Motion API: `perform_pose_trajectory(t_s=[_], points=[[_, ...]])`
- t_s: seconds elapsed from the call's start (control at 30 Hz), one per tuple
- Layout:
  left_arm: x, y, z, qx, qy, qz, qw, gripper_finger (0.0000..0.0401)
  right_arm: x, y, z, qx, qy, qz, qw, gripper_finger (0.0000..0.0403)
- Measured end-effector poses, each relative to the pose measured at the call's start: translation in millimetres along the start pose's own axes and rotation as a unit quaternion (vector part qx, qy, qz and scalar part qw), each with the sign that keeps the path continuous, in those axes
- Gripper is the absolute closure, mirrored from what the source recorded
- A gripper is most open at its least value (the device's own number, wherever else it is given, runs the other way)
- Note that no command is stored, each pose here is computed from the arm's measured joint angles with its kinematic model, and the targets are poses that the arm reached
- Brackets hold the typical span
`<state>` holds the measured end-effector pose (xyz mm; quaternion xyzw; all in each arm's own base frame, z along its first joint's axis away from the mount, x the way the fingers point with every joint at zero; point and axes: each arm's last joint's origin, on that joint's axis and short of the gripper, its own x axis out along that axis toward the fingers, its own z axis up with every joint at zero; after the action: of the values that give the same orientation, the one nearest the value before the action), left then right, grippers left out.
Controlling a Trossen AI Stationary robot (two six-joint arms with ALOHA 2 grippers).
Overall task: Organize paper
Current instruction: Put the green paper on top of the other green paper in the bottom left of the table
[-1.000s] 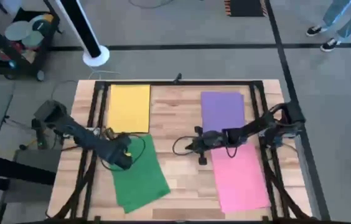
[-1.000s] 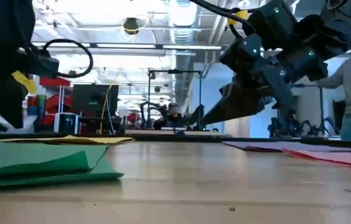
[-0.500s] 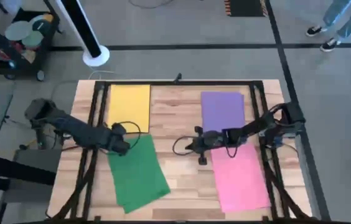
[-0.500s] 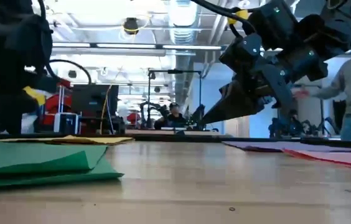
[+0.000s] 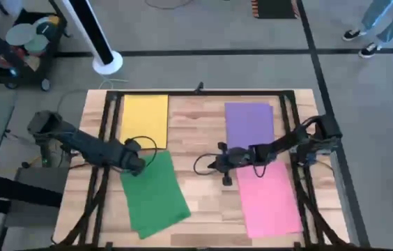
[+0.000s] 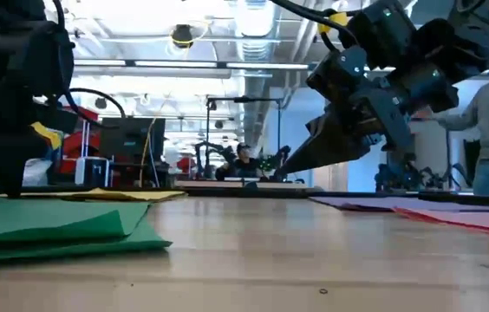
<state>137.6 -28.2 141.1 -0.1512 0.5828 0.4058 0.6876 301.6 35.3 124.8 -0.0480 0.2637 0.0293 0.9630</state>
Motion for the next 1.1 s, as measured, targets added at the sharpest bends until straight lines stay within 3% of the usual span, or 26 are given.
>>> perform_pose_trajectory(t_s=[0.57, 1.1], points=[[5, -1, -2, -0.042, 0.019, -0.020, 0.999, 0.0401, 0, 0, 0, 0.001, 0.000, 0.000, 1.000, 0.0403], [-17, -15, 0, -0.087, 0.023, -0.062, 0.994, 0.0401, 0, 0, 0, 0.001, 0.000, 0.000, 1.000, 0.0403]])
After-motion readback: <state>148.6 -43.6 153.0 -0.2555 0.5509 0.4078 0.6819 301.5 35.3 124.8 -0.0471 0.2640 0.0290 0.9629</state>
